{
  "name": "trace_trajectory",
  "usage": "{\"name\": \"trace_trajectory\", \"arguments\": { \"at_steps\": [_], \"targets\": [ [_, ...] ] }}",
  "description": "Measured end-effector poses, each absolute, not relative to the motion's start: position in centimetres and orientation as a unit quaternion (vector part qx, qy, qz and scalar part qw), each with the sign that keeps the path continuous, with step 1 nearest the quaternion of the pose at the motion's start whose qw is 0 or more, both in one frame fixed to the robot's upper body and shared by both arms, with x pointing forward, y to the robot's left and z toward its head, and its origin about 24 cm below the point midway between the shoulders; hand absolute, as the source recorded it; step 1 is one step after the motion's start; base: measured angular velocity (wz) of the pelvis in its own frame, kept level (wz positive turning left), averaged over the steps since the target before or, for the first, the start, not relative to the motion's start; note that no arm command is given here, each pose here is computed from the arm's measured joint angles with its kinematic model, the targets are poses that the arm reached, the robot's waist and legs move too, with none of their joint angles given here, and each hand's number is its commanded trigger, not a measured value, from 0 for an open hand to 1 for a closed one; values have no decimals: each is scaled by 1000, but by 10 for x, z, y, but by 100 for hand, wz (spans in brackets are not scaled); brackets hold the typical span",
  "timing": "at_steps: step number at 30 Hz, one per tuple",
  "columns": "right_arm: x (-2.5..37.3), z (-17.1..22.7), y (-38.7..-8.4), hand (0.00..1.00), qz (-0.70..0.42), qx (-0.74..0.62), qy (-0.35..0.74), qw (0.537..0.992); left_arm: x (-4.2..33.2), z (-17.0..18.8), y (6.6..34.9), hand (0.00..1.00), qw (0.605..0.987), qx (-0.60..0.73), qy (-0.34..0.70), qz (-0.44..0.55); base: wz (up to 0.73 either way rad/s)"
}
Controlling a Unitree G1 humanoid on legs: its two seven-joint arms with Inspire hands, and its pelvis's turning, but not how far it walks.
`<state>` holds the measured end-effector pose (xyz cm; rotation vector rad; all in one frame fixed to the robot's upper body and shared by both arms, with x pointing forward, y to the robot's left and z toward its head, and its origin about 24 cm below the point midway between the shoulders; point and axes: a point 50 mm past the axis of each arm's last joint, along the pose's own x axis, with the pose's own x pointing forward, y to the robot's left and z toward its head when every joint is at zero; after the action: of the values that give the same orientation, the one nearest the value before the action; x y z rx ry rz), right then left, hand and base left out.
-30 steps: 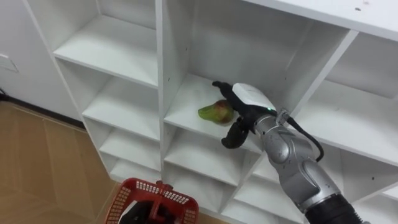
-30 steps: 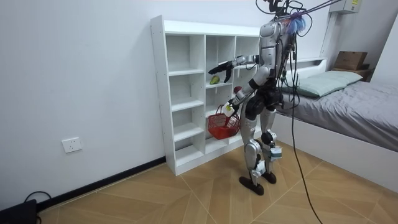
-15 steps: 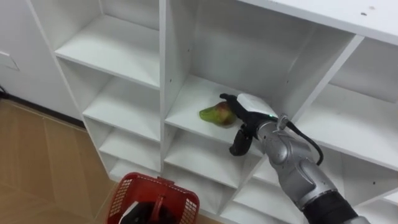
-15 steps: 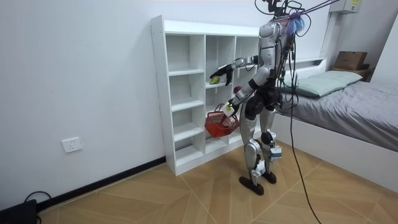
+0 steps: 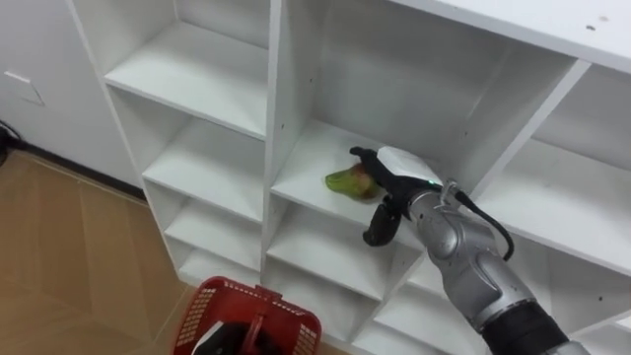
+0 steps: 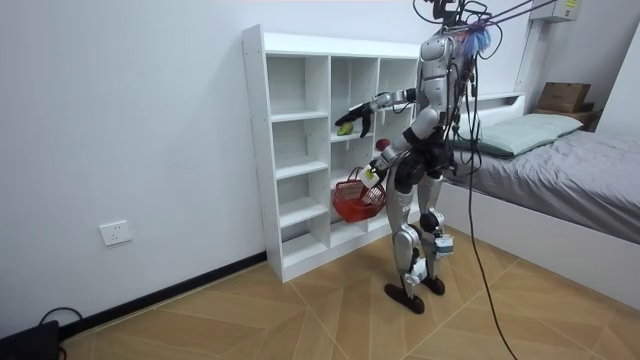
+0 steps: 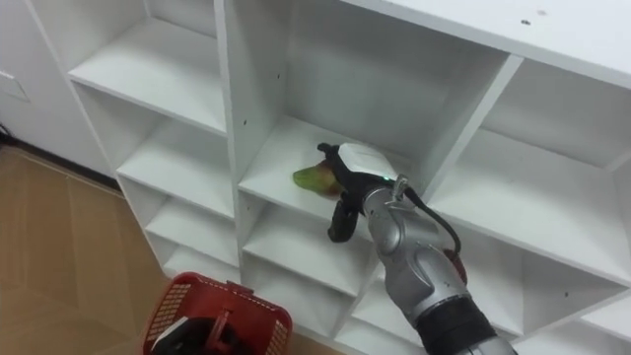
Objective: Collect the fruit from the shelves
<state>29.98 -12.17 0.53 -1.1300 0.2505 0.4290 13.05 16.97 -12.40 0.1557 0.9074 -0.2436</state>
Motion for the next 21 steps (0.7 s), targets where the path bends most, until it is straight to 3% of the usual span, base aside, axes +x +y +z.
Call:
{"name": "trace_trajectory", "arguments": {
  "at_steps": [21],
  "targets": [
    [309,21,-115,0,175,-461,75,867,121,-127,174,100,882,79,451,-116,5]
  ]
}}
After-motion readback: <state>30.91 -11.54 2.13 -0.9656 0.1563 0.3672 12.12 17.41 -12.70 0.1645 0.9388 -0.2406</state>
